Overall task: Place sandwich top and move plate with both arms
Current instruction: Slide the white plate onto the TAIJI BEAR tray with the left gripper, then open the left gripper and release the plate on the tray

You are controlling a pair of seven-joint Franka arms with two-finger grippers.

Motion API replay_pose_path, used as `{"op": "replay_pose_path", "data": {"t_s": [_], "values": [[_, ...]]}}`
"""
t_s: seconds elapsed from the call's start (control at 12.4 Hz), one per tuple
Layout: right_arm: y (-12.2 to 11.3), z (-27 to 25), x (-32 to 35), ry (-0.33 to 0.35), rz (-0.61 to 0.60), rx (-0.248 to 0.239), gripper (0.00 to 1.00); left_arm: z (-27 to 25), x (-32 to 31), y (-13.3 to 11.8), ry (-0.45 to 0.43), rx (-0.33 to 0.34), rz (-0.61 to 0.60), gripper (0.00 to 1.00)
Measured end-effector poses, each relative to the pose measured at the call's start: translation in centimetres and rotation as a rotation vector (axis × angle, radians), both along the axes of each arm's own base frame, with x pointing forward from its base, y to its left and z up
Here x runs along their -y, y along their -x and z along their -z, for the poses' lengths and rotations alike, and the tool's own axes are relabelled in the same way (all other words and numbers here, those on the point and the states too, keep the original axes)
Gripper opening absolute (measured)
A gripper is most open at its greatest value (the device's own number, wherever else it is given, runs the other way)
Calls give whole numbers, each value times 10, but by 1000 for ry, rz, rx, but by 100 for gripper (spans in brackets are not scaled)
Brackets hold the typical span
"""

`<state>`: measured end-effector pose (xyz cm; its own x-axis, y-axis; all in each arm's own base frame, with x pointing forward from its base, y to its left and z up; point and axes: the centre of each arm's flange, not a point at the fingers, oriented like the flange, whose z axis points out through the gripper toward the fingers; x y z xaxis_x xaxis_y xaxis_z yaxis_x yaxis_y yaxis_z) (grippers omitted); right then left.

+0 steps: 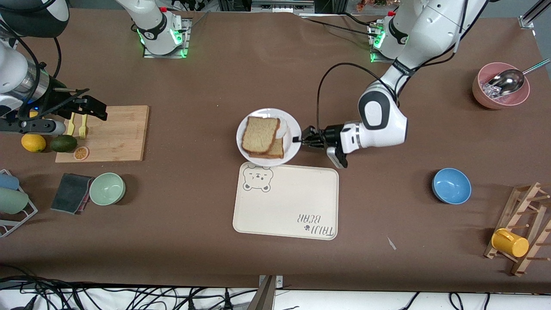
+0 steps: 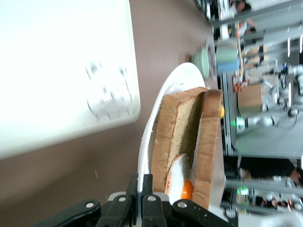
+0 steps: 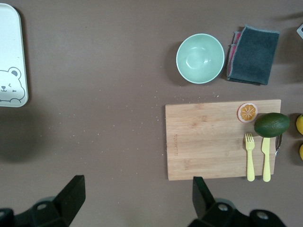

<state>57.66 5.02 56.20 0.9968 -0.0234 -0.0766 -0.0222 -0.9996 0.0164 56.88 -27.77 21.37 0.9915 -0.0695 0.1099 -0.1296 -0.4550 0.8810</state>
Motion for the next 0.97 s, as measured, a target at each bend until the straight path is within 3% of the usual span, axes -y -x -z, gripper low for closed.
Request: {"op": "replay_pose_path", "data": {"t_s": [0.16, 0.4, 0.57, 0.97], "values": [[0, 1, 0, 0, 0, 0, 100, 19, -27, -47, 13, 18, -75, 5], [0, 1, 0, 0, 0, 0, 100, 61, -43, -86, 36, 7, -139, 5], [0, 1, -1, 0, -2, 1, 100, 82, -49, -95, 42, -13, -164, 5], [0, 1, -7, 0, -13, 2, 100, 99, -36, -89, 44, -43, -154, 5]]}}
